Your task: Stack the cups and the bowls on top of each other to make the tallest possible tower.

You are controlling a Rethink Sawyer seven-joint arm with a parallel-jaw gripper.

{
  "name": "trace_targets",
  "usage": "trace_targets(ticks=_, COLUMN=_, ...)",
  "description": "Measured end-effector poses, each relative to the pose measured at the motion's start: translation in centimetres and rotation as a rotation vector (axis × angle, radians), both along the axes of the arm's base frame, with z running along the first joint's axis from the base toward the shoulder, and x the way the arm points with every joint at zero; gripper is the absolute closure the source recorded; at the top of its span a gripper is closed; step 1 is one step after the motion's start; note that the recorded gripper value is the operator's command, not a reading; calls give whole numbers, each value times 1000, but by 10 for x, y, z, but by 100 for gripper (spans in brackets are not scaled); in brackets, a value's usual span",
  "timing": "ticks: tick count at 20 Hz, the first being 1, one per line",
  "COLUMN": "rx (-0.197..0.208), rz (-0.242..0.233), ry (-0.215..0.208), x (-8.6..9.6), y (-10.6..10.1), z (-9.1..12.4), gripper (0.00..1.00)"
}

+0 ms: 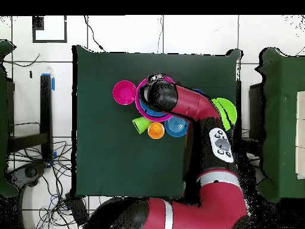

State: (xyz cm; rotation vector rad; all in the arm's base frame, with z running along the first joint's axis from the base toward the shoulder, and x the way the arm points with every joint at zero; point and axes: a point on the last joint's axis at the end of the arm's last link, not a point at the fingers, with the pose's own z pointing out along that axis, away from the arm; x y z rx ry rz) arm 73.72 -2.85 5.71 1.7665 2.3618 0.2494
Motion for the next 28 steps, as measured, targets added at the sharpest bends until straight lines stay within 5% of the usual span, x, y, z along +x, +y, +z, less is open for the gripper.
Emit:
trace_targets(ticks=11, rx=-3, rz=-7, ry=-41, x=36, y=-10, z=-22, gripper=100)
trace_targets(ticks=12, rx=-3, rz=-8, ry=-41, x=37, y=-10, z=-24, gripper=0)
trace_targets(ticks=21, rx=-1, rz=-4, ry=-31, x=34, y=-7, z=-32, gripper=0)
trace_targets(ticks=22, rx=-3, rz=-1, ry=-30, x=34, y=-7, z=-32, gripper=100)
trace_targets(ticks=28, rx=-4, rz=3, ry=-30, x=34, y=-7, z=-33, gripper=100)
